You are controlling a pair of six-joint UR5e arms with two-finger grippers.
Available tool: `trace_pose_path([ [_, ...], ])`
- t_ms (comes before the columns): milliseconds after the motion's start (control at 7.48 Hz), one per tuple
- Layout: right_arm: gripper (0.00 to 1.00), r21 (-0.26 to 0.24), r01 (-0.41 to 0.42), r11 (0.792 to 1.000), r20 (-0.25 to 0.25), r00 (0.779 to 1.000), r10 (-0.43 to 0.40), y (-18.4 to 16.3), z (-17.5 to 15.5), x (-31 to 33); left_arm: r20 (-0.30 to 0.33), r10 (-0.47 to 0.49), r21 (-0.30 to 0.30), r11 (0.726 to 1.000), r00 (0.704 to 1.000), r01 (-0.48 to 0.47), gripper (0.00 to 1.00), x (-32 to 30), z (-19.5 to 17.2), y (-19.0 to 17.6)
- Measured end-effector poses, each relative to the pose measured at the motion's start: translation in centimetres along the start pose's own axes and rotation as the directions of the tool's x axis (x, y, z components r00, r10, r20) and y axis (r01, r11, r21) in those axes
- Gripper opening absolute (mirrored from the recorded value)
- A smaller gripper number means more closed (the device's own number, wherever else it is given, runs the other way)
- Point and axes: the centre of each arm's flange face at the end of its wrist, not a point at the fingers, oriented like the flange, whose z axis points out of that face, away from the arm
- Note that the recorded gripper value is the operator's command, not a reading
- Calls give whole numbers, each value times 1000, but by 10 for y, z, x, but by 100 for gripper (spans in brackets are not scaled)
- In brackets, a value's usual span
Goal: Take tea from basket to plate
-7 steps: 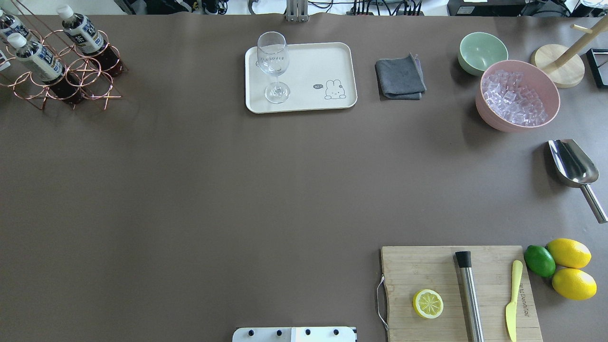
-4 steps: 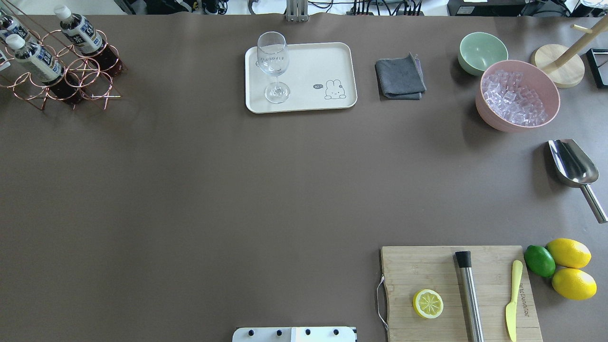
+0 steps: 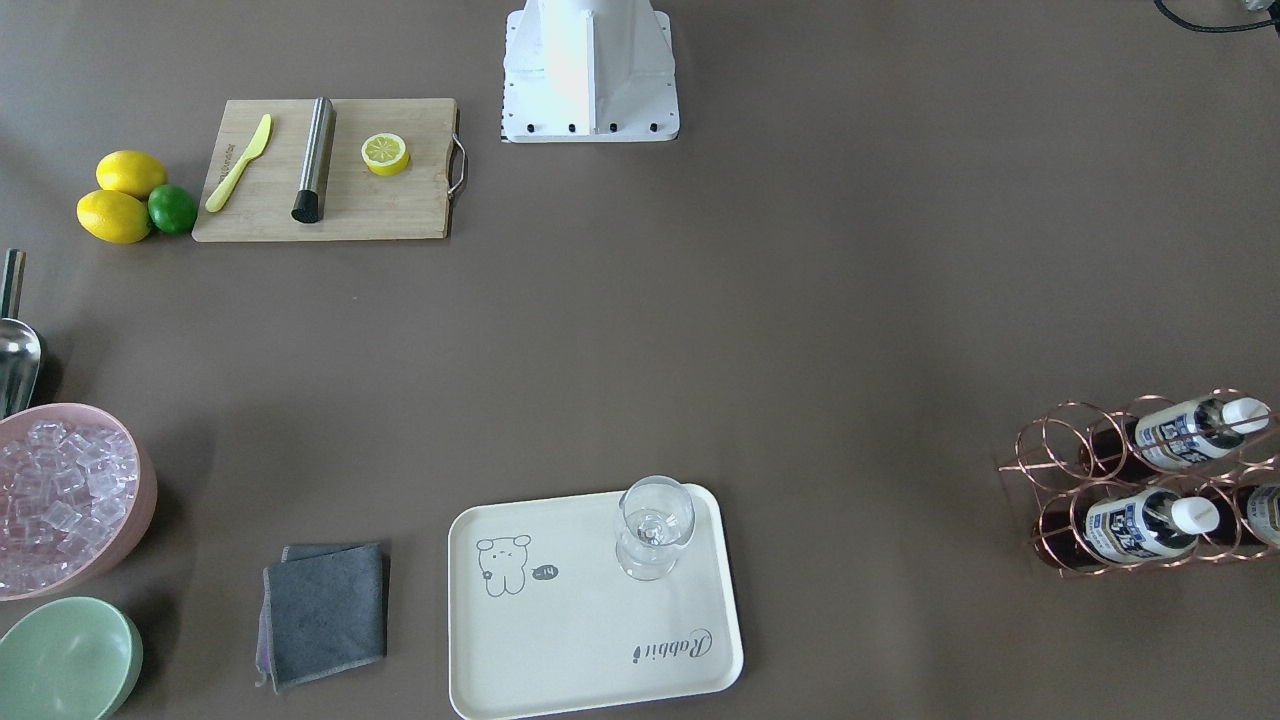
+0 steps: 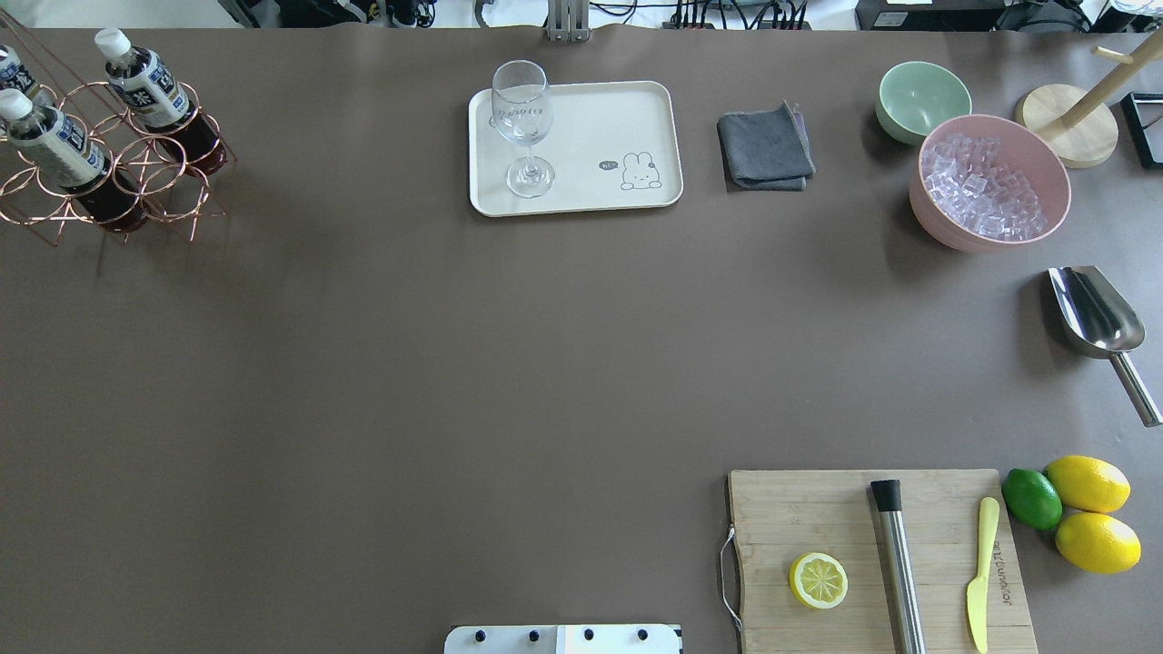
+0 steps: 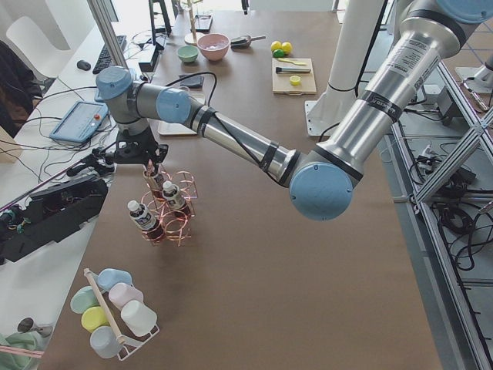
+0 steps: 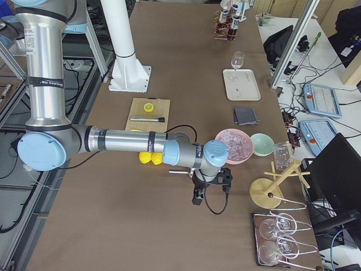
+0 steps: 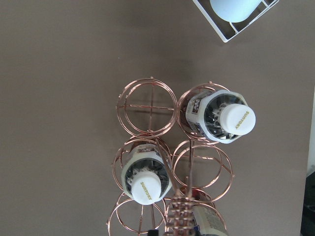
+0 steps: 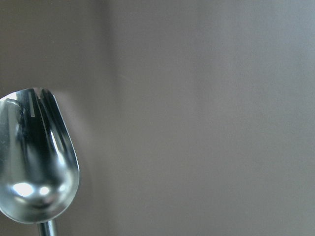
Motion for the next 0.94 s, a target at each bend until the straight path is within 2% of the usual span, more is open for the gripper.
trace_pose_path([
  [267, 100, -2, 0, 1000, -1, 1000, 0, 0, 1, 1, 12, -6, -1, 1000, 1000, 6, 0, -57, -62, 60],
  [401, 100, -4, -1, 1000, -1, 1000, 1, 1, 2, 2, 18, -6, -16, 1000, 1000, 6, 0, -90, -93, 93],
  [535, 100, -5, -1, 1000, -1, 1000, 1, 1, 3, 2, 8, -1, -59, 998, 1000, 1, 0, -122, -125, 129],
  [668, 100, -8, -2, 1000, -1, 1000, 2, 1, 4, 3, -5, -15, -99, 995, 1000, 14, 0, -157, -142, 166],
  [935, 100, -12, -4, 1000, -1, 1000, 4, 1, 6, 5, 16, -37, -176, 984, 999, 39, 0, -216, -128, 249],
])
